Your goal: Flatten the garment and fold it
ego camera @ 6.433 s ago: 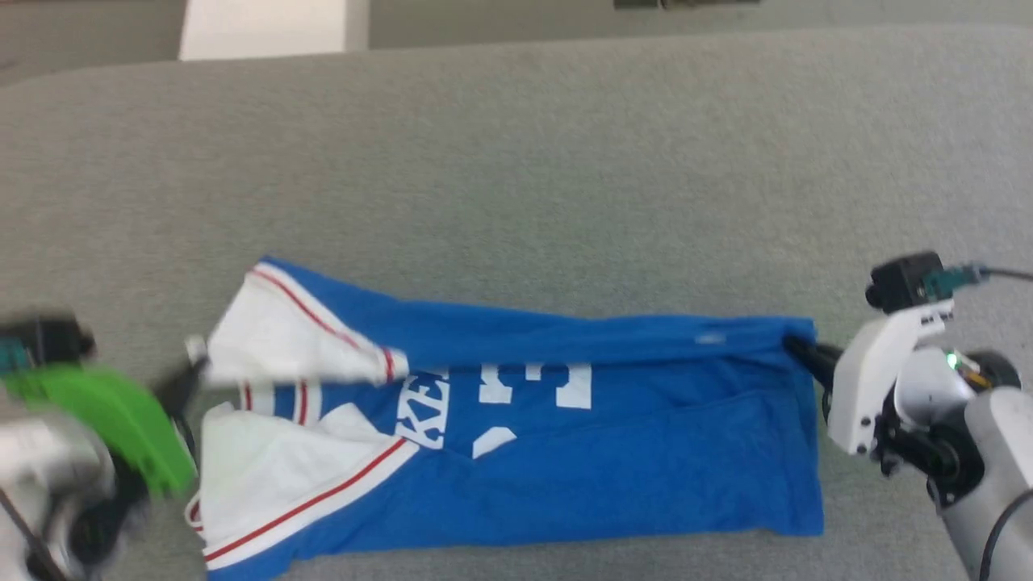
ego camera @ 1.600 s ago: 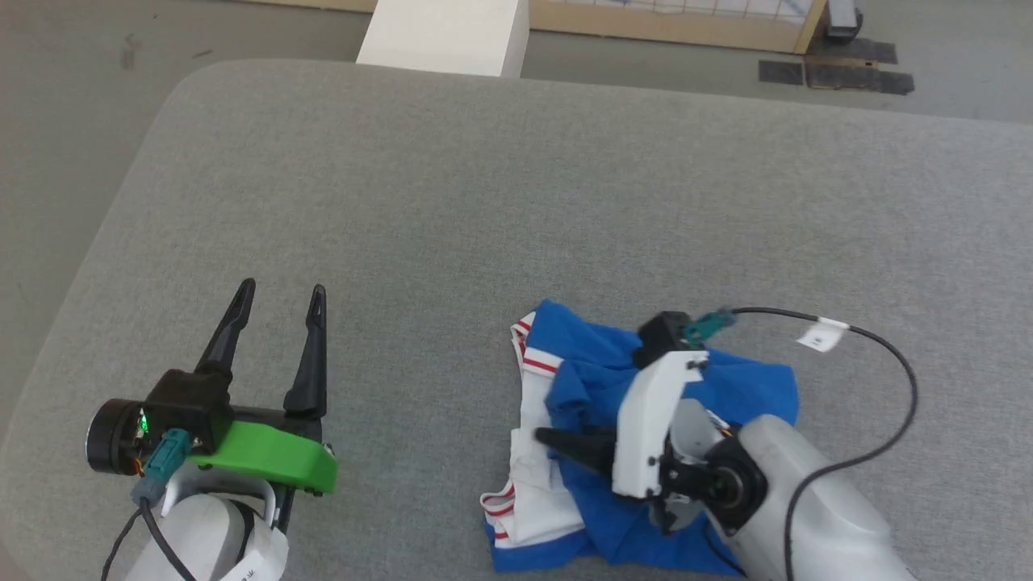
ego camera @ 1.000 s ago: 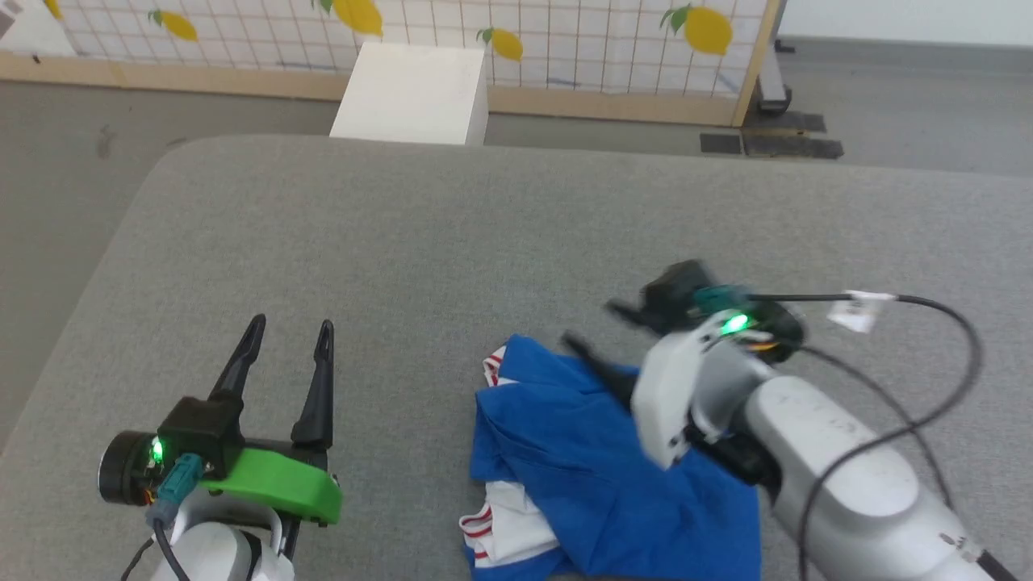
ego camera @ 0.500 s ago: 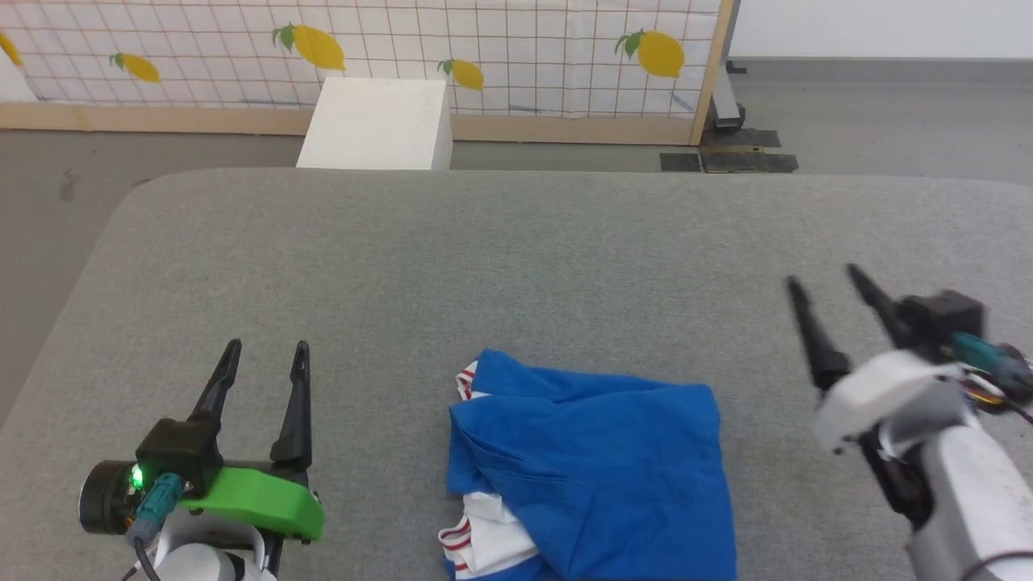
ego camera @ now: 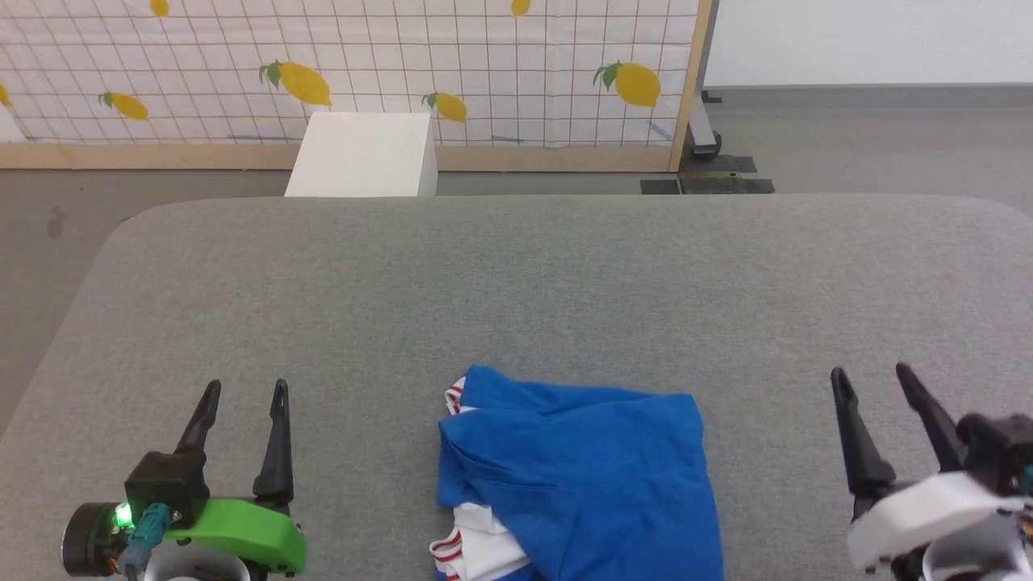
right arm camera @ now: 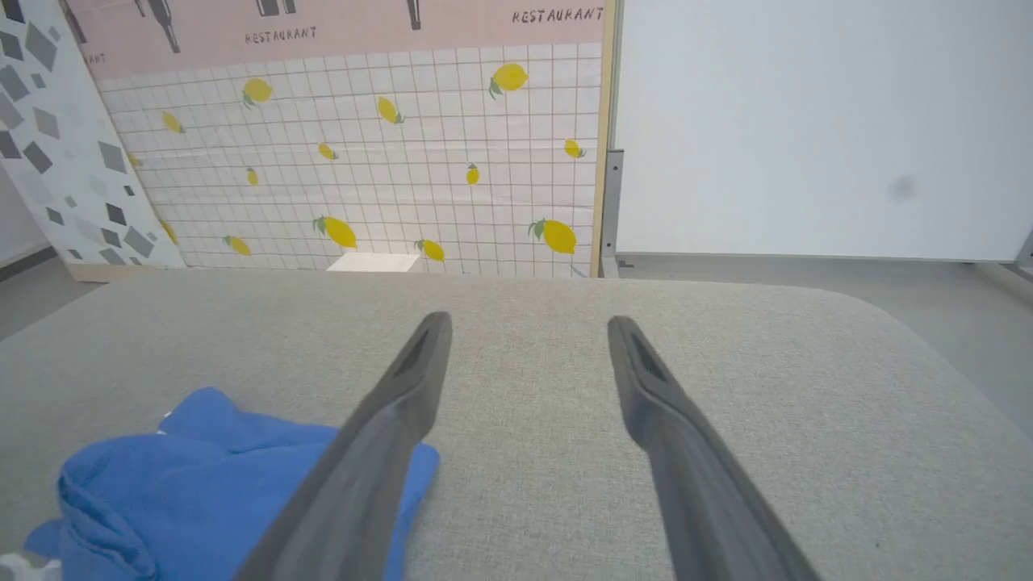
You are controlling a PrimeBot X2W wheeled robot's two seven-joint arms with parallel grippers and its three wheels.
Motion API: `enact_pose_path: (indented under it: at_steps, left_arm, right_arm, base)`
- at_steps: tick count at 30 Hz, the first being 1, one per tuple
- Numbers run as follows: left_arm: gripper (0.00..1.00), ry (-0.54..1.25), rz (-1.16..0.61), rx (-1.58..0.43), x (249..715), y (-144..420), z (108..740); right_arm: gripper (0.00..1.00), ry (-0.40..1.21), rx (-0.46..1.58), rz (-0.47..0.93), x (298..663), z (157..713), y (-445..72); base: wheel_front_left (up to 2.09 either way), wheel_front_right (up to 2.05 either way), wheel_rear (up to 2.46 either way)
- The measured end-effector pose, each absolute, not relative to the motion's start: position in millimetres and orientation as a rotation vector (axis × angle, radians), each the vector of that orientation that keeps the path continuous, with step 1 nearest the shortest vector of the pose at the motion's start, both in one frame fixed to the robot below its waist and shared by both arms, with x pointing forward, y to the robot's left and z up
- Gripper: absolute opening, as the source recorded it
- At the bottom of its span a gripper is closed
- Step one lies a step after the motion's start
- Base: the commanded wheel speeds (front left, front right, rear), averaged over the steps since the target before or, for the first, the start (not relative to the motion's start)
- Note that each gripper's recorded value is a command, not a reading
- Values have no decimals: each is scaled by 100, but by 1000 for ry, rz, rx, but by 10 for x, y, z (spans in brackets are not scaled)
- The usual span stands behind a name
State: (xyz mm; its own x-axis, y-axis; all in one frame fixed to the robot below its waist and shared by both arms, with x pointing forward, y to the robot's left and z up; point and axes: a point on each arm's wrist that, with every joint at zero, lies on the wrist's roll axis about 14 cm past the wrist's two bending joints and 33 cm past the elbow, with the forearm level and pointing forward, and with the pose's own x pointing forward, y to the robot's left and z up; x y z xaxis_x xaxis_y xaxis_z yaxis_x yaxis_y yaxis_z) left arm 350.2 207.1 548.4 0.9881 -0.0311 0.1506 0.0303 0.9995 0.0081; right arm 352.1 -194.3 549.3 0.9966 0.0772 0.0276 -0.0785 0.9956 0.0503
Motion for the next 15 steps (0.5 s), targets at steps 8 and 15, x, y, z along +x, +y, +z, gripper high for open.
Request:
enact_pose_path:
  at_steps: [8, 15]
  left_arm:
    - [100, -110, -48, -6, 3502, 2037, 5364]
    - [100, -60, -61, -23, 3539, 1996, 5235]
  right_arm:
    - [100, 31, 101, 78, 3273, 5390, -1848]
    - [100, 54, 116, 75, 3261, 5347, -1824]
  base:
    - [0, 0, 0]
    - [0, 0, 0]
